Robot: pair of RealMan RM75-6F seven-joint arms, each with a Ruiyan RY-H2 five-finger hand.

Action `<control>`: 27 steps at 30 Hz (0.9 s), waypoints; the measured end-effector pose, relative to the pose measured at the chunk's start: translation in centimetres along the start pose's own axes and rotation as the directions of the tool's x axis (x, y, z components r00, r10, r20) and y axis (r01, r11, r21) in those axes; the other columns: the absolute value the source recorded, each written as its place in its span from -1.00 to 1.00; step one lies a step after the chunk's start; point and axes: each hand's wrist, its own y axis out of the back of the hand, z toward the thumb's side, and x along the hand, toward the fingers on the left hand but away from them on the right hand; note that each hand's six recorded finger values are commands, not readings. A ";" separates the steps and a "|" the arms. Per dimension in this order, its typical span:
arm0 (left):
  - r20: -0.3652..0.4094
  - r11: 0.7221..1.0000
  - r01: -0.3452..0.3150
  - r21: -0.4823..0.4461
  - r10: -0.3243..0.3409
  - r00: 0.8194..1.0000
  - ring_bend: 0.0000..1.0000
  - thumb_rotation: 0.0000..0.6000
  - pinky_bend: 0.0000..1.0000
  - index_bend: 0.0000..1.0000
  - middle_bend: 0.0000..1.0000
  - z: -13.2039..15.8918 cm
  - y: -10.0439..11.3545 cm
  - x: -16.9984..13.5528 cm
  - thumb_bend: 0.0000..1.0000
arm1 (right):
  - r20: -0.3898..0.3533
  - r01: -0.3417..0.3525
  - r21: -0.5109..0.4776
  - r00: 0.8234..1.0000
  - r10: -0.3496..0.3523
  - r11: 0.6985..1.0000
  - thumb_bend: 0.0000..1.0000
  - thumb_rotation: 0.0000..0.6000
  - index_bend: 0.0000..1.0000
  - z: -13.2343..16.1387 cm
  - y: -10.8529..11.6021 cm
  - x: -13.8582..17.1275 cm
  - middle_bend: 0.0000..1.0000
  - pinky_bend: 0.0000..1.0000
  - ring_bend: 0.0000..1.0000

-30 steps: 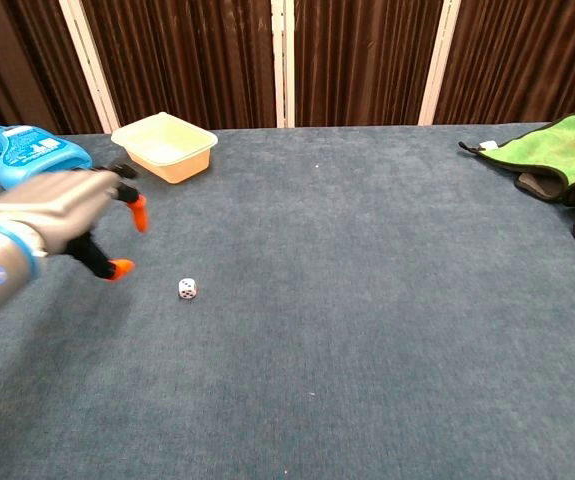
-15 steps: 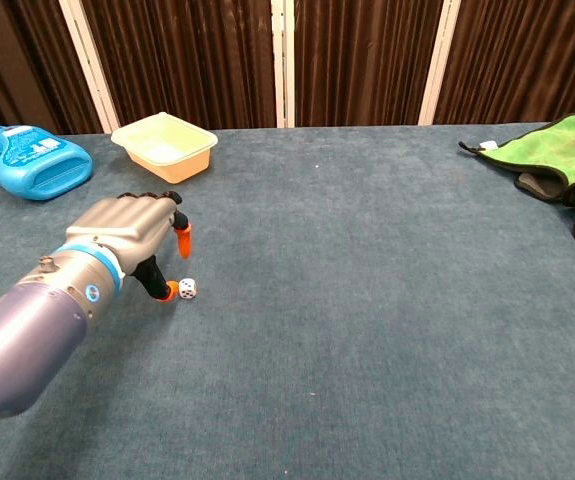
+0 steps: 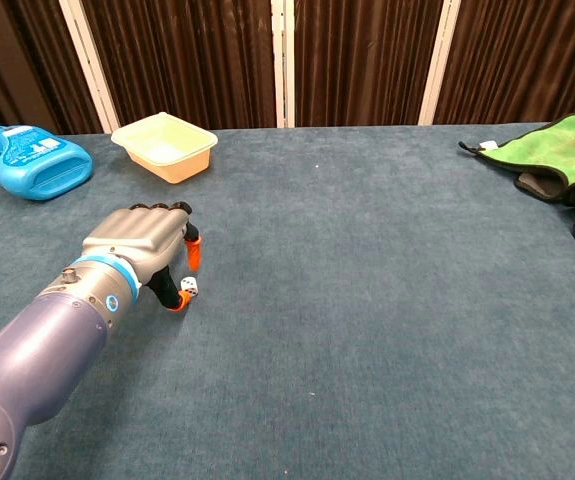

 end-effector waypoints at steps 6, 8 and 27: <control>0.004 1.000 0.005 0.009 -0.005 1.000 -1.00 1.00 -1.00 0.03 -1.00 0.3 -0.4 0.1 -0.21 | -0.003 -0.003 0.001 1.000 0.003 1.000 -0.81 1.00 -0.93 0.0 -0.1 0.0 -1.00 -1.00 -1.00; 0.005 1.000 0.006 0.006 -0.006 1.000 -1.00 1.00 -1.00 0.10 -1.00 0.4 -0.5 0.1 -0.06 | -0.006 -0.004 0.002 1.000 0.004 1.000 -0.81 1.00 -0.93 0.1 -0.1 0.1 -1.00 -1.00 -1.00; 0.071 0.992 -0.111 -0.064 0.115 0.991 -1.00 1.00 -1.00 0.13 -1.00 0.0 4.9 -1.2 0.10 | -0.012 0.010 0.004 1.000 -0.010 1.000 -0.81 1.00 -0.93 0.3 0.1 0.3 -1.00 -1.00 -1.00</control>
